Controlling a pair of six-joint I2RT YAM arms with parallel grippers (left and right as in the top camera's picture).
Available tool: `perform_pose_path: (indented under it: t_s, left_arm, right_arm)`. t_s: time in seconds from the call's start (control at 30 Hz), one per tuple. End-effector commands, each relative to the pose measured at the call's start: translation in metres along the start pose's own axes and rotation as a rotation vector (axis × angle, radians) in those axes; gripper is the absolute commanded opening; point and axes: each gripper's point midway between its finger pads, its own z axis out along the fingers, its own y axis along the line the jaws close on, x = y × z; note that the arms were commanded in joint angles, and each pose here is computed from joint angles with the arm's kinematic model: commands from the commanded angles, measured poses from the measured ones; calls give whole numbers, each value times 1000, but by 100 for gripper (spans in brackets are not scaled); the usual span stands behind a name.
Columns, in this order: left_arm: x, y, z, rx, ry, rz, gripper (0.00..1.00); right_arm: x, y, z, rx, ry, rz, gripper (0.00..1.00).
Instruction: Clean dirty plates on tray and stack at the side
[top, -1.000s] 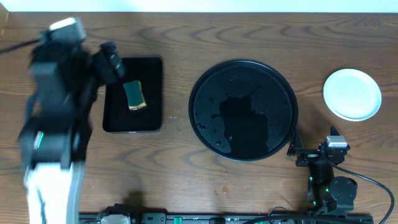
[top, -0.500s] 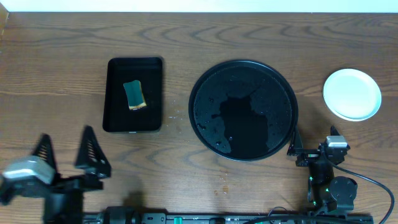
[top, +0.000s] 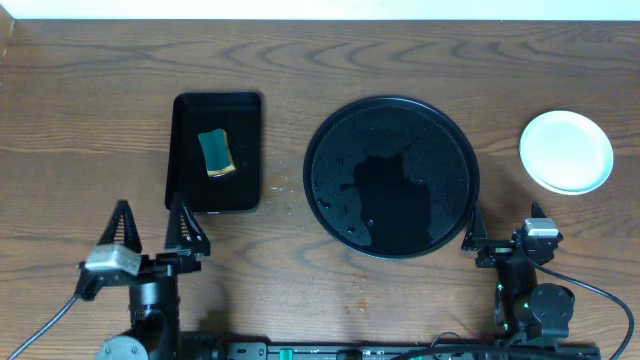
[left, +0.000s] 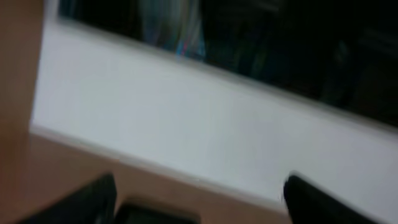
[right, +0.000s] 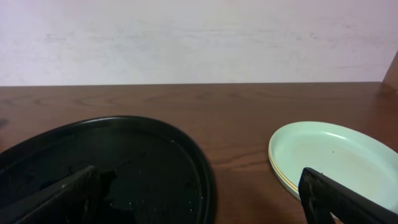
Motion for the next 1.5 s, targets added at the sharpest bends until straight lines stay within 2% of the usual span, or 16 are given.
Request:
perform_pose_path:
  t_s: [0.0, 0.13, 0.47, 0.67, 0.87, 0.97, 1.47]
  left_arm:
    - [-1, 0, 3, 23, -77, -34, 86]
    - [13, 5, 7, 39, -123, -37, 86]
    - [99, 34, 11, -21, 41, -52, 86]
    - [128, 46, 8, -71, 163, -38, 86]
    - [187, 67, -12, -163, 414, -14, 86]
    - [186, 66, -12, -150, 410, 26, 85]
    - [186, 66, -12, -148, 413, 25, 86]
  right_arm:
    - [1, 3, 0, -13, 0, 12, 99]
    - [0, 3, 0, -13, 0, 12, 99]
    - [1, 3, 0, -13, 0, 12, 99]
    - [1, 3, 0, -13, 0, 12, 99]
    - [1, 3, 0, -13, 0, 12, 99]
    - [1, 3, 0, -12, 0, 12, 99]
    - [1, 3, 0, -13, 0, 12, 99]
